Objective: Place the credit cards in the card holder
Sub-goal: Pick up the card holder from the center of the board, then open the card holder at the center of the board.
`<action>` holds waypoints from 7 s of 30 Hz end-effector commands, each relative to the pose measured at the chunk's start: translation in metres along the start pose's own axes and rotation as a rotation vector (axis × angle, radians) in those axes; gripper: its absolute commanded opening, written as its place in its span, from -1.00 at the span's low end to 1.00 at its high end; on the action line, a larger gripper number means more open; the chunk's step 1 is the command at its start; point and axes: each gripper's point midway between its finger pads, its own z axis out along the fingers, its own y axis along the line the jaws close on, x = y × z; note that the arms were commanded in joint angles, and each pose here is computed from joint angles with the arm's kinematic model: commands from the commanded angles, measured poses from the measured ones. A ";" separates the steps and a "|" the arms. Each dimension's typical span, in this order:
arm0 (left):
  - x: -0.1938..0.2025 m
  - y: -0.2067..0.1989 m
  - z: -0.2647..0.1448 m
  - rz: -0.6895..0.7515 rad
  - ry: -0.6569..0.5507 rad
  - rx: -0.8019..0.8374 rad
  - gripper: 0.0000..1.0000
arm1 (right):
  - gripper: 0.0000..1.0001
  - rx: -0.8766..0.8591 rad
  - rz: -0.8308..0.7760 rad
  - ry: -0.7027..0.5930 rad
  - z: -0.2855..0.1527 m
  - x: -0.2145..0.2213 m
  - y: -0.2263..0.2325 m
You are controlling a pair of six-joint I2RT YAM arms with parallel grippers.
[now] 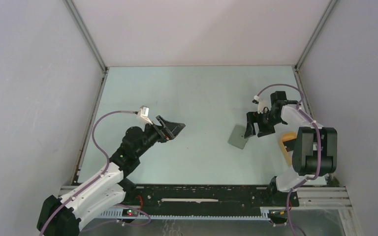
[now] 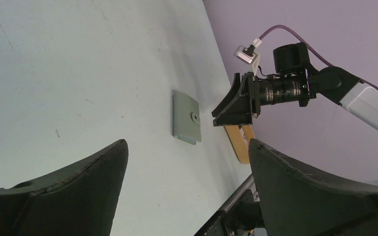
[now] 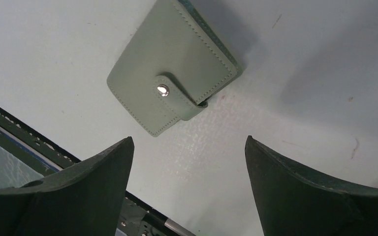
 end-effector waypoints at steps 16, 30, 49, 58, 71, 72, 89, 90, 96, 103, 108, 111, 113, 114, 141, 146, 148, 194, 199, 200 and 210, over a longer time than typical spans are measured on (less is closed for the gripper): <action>0.000 0.004 0.014 0.018 -0.006 -0.023 0.92 | 0.37 -0.001 0.254 0.122 0.049 -0.045 -0.019; 0.016 0.009 0.022 0.000 0.062 -0.023 0.93 | -1.00 -0.318 0.124 0.143 0.057 -0.053 0.062; 0.045 0.000 0.019 0.323 0.097 0.249 0.97 | -1.00 -0.814 -0.766 0.040 -0.001 -0.060 0.218; 0.061 -0.020 0.022 0.426 0.129 0.403 0.91 | -1.00 -0.881 -0.975 0.011 -0.014 -0.044 0.254; 0.091 -0.021 0.036 0.418 0.249 0.458 0.41 | -1.00 -0.929 -1.030 0.002 -0.025 -0.039 0.271; 0.092 -0.023 0.037 0.415 0.255 0.472 0.33 | -1.00 -0.933 -1.030 0.003 -0.025 -0.038 0.272; 0.082 -0.038 0.044 0.042 0.245 0.436 -1.00 | 0.13 -0.711 -1.007 -0.205 -0.079 -0.085 0.243; 0.082 -0.038 0.046 0.009 0.267 0.416 -1.00 | 0.17 -0.700 -1.032 -0.222 -0.084 -0.084 0.242; 0.079 -0.020 0.059 -0.247 0.340 0.201 -1.00 | 0.26 -0.592 -1.245 -0.291 -0.071 -0.056 0.252; 0.073 -0.032 0.060 -0.378 0.370 0.171 -1.00 | 0.18 -0.462 -1.220 -0.253 -0.037 -0.056 0.241; 0.071 -0.039 0.061 -0.346 0.374 0.165 -1.00 | 0.15 -0.430 -1.229 -0.221 -0.013 -0.054 0.242; 0.069 -0.042 0.060 -0.342 0.367 0.172 -1.00 | 0.15 -0.422 -1.245 -0.189 0.002 -0.047 0.242; 0.068 -0.043 0.059 -0.341 0.368 0.176 -1.00 | 0.15 -0.421 -1.241 -0.172 0.009 -0.043 0.240; 0.068 -0.044 0.059 -0.340 0.367 0.178 -1.00 | 0.15 -0.421 -1.241 -0.163 0.011 -0.041 0.240; 0.059 -0.047 0.058 -0.367 0.332 0.248 -1.00 | -0.86 -0.431 -1.178 -0.146 0.023 -0.028 0.227; 0.063 -0.039 0.056 -0.354 0.327 0.254 -1.00 | -0.65 -0.506 -0.981 -0.198 0.001 -0.041 0.212; 0.062 -0.043 0.057 -0.336 0.330 0.281 -1.00 | -0.49 -0.509 -0.895 -0.192 0.000 -0.043 0.203; 0.010 0.015 0.029 -0.118 -0.007 0.202 0.23 | -1.00 -0.696 -0.406 -0.171 -0.032 -0.048 0.200; -0.004 0.034 0.014 0.056 -0.041 0.018 0.40 | -1.00 -0.561 -0.379 -0.101 0.002 -0.045 0.189; -0.007 0.034 0.010 0.075 -0.049 0.008 0.41 | -1.00 -0.553 -0.375 -0.090 0.006 -0.044 0.189; -0.007 0.022 -0.001 0.042 -0.043 0.036 0.35 | -1.00 -0.577 -0.317 0.026 0.037 -0.031 0.193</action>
